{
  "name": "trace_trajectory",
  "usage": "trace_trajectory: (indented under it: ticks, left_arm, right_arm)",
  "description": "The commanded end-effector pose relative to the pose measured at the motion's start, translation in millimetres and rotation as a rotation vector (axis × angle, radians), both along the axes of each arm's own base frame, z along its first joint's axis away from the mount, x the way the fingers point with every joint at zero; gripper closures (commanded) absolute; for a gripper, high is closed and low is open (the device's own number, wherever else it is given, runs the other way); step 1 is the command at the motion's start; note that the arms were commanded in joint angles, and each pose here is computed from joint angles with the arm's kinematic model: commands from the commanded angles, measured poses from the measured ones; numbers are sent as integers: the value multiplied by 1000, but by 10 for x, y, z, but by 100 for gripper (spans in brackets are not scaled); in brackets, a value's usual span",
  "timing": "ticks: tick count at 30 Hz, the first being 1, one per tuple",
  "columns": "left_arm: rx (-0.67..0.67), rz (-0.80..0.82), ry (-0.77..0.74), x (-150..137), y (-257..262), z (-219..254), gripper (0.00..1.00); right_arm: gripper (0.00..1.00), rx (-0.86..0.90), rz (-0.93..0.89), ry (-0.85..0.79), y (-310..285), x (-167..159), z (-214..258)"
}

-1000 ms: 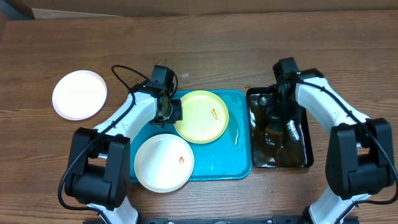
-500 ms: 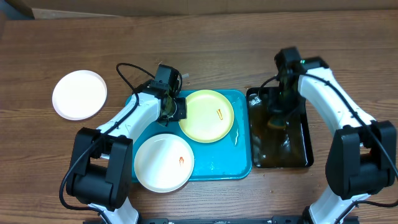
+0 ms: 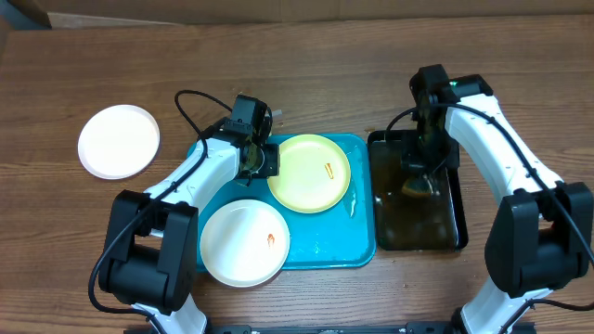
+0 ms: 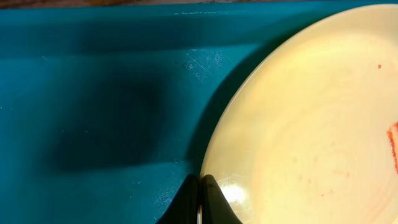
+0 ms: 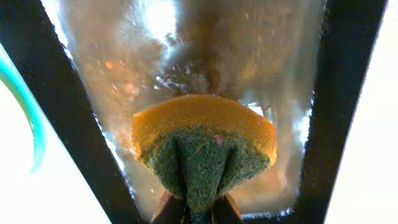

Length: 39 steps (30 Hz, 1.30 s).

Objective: Clean dirty plates on tray and stack at the side
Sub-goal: 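Grasp the sponge in the water tray with the right gripper and lift, then scrub the yellow plate with the sponge held in the right gripper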

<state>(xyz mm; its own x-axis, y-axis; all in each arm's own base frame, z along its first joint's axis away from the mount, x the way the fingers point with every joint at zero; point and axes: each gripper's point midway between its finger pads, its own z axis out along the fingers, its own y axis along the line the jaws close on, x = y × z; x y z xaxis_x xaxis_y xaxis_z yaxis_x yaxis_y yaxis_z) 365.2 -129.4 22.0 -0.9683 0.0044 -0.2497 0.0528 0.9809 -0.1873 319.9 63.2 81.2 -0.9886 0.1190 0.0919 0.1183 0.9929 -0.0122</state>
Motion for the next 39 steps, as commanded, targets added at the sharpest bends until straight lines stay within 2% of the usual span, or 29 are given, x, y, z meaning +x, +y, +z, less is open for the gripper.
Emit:
trace_trajectory:
  ticks: [1, 3, 6, 11, 14, 17, 20, 23, 26, 28, 31, 35, 39]
  left_arm:
    - [4, -55, 1, -40, -70, -33, 96]
    - [4, -65, 1, -54, -106, -34, 96]
    - [5, -82, 1, -79, -168, -34, 91]
    - [9, -101, 0, -107, -235, -35, 86]
    - [9, -101, 0, -108, -234, -35, 75]
    - [8, -101, 1, -109, -236, -35, 76]
    - [7, -99, 2, -110, -237, -36, 86]
    - [8, -99, 3, -113, -236, -38, 91]
    - [8, -99, 3, -113, -235, -39, 85]
    - [9, -99, 7, -117, -235, -54, 75]
    - [12, -99, 29, -139, -232, -133, 72]
    - [20, -96, 60, -171, -222, -251, 73]
    - [20, -95, 59, -167, -222, -247, 83]
  right_arm:
    - [96, 11, 12, -61, 36, 136, 179]
    - [96, 15, 29, -73, 55, 165, 207]
    - [96, 53, 50, -99, 132, 231, 241]
    - [96, 250, 77, -152, 483, 366, 303]
    - [96, 307, 121, -213, 664, 487, 345]
    - [96, 319, 195, -261, 846, 546, 368]
    - [96, 307, 259, -310, 1042, 593, 386]
    - [96, 236, 332, -372, 1233, 632, 388]
    - [96, 171, 374, -408, 1325, 635, 386]
    - [96, 137, 394, -421, 1360, 626, 371]
    - [96, 115, 411, -424, 1398, 597, 334]
    - [96, 117, 417, -425, 1418, 575, 202]
    - [96, 115, 417, -418, 1400, 541, 45]
